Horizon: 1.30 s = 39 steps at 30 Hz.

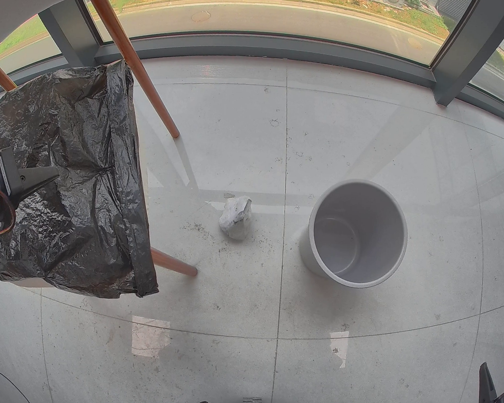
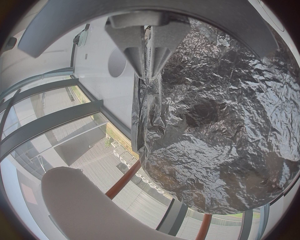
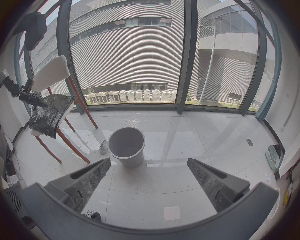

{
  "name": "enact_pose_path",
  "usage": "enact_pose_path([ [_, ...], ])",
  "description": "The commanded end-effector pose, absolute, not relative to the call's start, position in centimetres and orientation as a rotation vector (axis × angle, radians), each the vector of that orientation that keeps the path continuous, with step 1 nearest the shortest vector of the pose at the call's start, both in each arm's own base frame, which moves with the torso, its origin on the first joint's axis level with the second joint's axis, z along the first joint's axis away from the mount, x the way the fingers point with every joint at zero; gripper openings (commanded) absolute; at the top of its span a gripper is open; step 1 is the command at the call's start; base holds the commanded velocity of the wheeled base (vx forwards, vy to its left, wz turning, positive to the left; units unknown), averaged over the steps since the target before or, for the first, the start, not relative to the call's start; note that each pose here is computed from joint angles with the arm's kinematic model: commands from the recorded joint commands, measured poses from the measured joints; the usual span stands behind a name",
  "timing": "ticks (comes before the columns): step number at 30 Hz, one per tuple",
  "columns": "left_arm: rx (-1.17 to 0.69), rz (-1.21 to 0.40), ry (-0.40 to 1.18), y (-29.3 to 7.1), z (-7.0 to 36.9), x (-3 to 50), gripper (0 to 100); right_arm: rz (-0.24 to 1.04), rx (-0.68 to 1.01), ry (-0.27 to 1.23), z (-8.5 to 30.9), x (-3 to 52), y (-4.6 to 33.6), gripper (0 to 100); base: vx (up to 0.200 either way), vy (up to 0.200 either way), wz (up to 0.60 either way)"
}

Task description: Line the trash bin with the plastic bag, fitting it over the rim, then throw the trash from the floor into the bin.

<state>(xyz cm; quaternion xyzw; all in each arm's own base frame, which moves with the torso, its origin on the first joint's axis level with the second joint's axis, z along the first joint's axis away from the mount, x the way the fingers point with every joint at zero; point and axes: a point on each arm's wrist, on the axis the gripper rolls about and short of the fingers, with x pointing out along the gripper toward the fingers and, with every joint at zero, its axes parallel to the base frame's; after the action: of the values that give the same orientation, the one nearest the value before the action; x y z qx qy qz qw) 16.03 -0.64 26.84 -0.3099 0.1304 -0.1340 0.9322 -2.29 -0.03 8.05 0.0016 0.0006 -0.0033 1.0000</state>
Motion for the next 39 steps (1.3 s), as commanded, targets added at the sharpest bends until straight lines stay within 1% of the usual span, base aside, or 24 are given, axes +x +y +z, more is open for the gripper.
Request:
enact_pose_path([
  [1,-0.630,-0.336,0.233,-0.9,27.3,14.6,0,-0.006,0.003,0.012,7.5,-2.2,0.0,100,0.000,0.000,0.00],
  [3,-0.620,-0.440,0.232,-1.6,28.0,14.0,0,-0.006,0.003,0.012,7.5,-2.2,0.0,100,0.000,0.000,0.00],
  [6,-0.606,-0.550,0.220,-2.4,29.0,13.3,0,-0.008,0.003,0.012,7.5,-2.2,0.0,100,0.000,0.000,0.00],
  [10,-0.596,-0.591,0.219,-2.7,29.5,13.4,0,-0.006,0.003,0.011,7.6,-2.2,0.0,100,0.000,0.000,0.00],
  [14,-0.574,-0.582,0.230,-2.8,29.3,14.2,0,-0.006,0.005,0.012,7.5,-2.2,0.0,100,0.000,0.000,0.00],
  [16,-0.468,-0.578,0.237,-3.0,28.9,15.9,0,-0.008,0.003,0.011,7.6,-2.2,0.0,100,0.000,0.000,0.00],
  [17,-0.440,-0.578,0.235,-3.0,28.8,16.2,100,-0.008,0.004,0.012,7.5,-2.2,0.0,100,0.000,0.000,0.00],
  [19,-0.341,-0.576,0.226,-3.2,28.6,17.5,100,-0.006,0.003,0.012,7.5,-2.2,0.0,100,0.000,0.000,0.00],
  [21,-0.302,-0.577,0.219,-3.3,28.9,18.6,100,-0.006,0.005,0.011,7.6,-2.2,0.0,100,0.000,0.000,0.00],
  [24,-0.296,-0.597,0.214,-4.4,29.7,19.1,100,-0.006,0.005,0.012,7.5,-2.2,0.0,100,0.000,0.000,0.00],
  [26,-0.290,-0.570,0.225,-5.2,29.7,19.7,100,-0.006,0.005,0.012,7.5,-2.2,0.0,100,0.000,0.000,0.00],
  [30,-0.263,-0.453,0.247,-7.8,30.2,21.0,100,-0.006,0.005,0.012,7.5,-2.2,0.0,100,0.000,0.000,0.00],
  [33,-0.246,-0.447,0.267,-9.9,30.9,21.1,100,-0.006,0.005,0.012,7.5,-2.2,0.0,100,0.000,0.000,0.00],
  [39,-0.205,-0.402,0.370,-10.8,31.7,21.5,100,-0.006,0.005,0.012,7.5,-2.2,0.0,100,0.000,0.000,0.00],
])
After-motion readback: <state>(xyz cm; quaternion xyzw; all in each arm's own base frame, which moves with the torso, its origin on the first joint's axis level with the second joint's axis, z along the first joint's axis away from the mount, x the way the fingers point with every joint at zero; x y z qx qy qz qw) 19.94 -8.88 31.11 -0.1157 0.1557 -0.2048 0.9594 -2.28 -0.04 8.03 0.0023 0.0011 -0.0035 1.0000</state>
